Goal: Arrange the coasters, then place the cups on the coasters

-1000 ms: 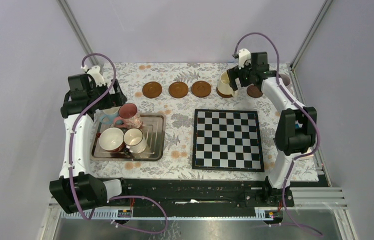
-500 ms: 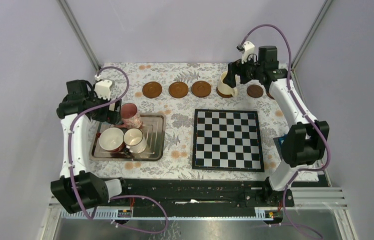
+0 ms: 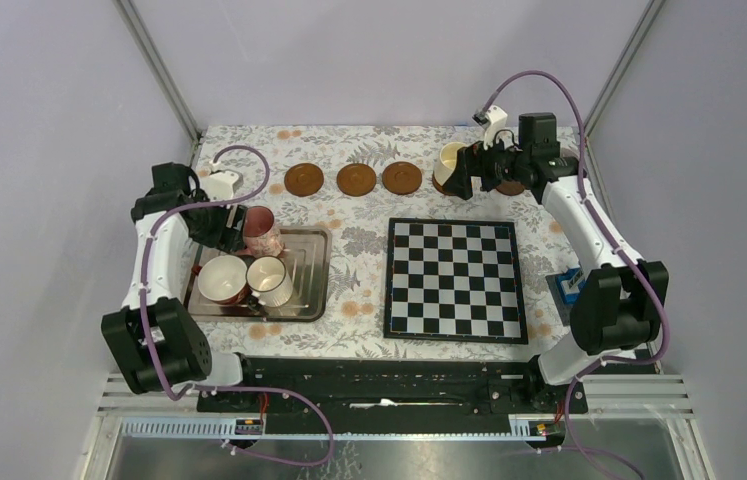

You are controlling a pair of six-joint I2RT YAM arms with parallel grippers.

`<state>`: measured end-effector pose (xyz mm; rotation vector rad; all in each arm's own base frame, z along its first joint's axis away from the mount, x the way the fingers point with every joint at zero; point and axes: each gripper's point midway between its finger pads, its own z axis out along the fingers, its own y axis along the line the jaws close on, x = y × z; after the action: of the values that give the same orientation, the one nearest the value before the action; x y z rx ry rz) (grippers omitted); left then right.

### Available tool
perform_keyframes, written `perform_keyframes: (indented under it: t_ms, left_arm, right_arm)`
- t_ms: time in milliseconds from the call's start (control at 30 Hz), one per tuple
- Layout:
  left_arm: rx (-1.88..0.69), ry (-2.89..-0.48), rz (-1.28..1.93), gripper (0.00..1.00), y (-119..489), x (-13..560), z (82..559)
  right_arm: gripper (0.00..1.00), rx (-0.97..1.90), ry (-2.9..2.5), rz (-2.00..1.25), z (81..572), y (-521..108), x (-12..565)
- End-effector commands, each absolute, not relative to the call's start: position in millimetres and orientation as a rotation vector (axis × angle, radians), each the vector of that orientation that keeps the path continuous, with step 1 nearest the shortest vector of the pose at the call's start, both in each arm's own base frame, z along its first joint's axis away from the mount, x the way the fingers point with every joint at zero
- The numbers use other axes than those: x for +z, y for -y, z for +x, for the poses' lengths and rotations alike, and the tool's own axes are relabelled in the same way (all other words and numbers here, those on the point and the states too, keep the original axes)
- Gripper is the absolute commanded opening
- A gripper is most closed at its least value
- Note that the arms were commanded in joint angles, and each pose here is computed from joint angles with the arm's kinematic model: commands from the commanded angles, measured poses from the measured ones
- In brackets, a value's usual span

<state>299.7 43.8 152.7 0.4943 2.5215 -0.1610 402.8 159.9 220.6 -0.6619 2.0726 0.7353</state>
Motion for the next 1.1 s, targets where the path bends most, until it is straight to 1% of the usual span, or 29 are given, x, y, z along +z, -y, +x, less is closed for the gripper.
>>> perform_keyframes:
  t_ms: [0, 200, 433, 767, 1067]
  left_arm:
    - [-0.127, -2.462, 0.544, 0.69, -49.6, 148.3, 316.8]
    - [-0.115, -2.469, 0.573, 0.63, -53.5, 135.8, 322.9]
    - [-0.18, -2.456, 0.611, 0.55, -45.2, 127.6, 325.4]
    - [-0.231, -2.479, 0.65, 0.39, -25.1, 115.1, 319.1]
    - [-0.234, -2.505, 0.648, 0.36, -11.2, 98.5, 322.5]
  right_arm:
    - [1.0, 0.747, -1.99, -0.702, 393.4, -163.0, 245.8]
    - [1.0, 0.747, -1.995, -0.701, 392.6, -162.3, 245.5]
    - [1.0, 0.758, -2.0, -0.696, 393.3, -163.4, 244.8]
    - [0.99, 0.76, -2.003, -0.693, 393.3, -163.5, 244.6]
    - [1.0, 0.76, -2.003, -0.694, 393.0, -163.5, 245.2]
